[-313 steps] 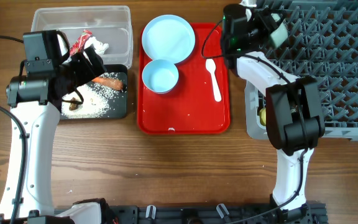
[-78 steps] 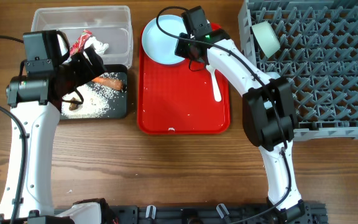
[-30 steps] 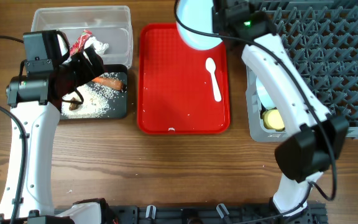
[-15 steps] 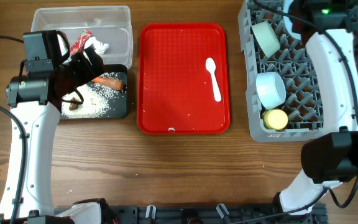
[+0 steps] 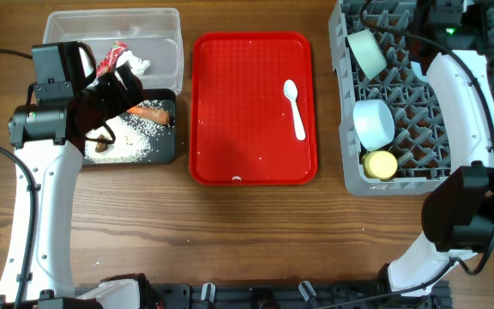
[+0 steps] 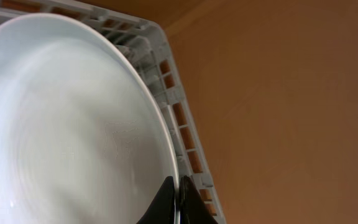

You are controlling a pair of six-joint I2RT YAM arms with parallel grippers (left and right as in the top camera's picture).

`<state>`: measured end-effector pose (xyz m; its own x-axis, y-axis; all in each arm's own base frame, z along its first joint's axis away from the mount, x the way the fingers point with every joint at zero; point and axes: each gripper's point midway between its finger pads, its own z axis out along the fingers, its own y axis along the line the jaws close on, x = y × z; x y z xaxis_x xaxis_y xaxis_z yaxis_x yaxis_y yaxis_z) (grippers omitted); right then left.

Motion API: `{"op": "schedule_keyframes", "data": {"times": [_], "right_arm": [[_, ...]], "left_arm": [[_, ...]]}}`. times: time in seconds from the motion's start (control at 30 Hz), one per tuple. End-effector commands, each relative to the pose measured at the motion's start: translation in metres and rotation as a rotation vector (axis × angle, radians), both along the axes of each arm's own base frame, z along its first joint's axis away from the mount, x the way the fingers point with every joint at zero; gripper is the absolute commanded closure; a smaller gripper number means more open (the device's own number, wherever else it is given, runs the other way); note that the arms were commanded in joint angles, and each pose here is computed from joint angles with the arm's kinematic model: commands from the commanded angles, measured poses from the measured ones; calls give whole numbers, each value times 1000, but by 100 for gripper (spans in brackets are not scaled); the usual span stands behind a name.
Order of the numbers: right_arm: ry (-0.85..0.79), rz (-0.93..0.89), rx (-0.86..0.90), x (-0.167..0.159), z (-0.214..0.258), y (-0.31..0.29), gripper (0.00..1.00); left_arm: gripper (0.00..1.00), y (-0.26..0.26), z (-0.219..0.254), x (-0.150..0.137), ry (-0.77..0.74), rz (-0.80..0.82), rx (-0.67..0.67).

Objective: Sort waste into correct bins and load items into the dishwasher rack
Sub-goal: 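Lift the plate and stand it upright in the rack slots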

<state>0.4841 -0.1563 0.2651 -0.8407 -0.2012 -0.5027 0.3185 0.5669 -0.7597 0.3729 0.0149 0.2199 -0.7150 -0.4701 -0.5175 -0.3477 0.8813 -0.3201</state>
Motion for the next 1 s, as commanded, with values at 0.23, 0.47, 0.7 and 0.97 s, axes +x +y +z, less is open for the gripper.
{"op": "schedule_keyframes", "data": {"times": [0.23, 0.47, 0.7, 0.97], "right_arm": [[-55, 67, 94, 7, 1, 8, 96], [6, 55, 115, 14, -32, 9, 96], [-3, 38, 141, 15, -42, 13, 96], [0, 98, 168, 23, -45, 34, 57]], "left_arm": [[0, 3, 11, 2, -30, 5, 13], [0, 3, 11, 2, -30, 5, 13], [0, 3, 11, 2, -30, 5, 13], [0, 3, 11, 2, -30, 5, 13]]}}
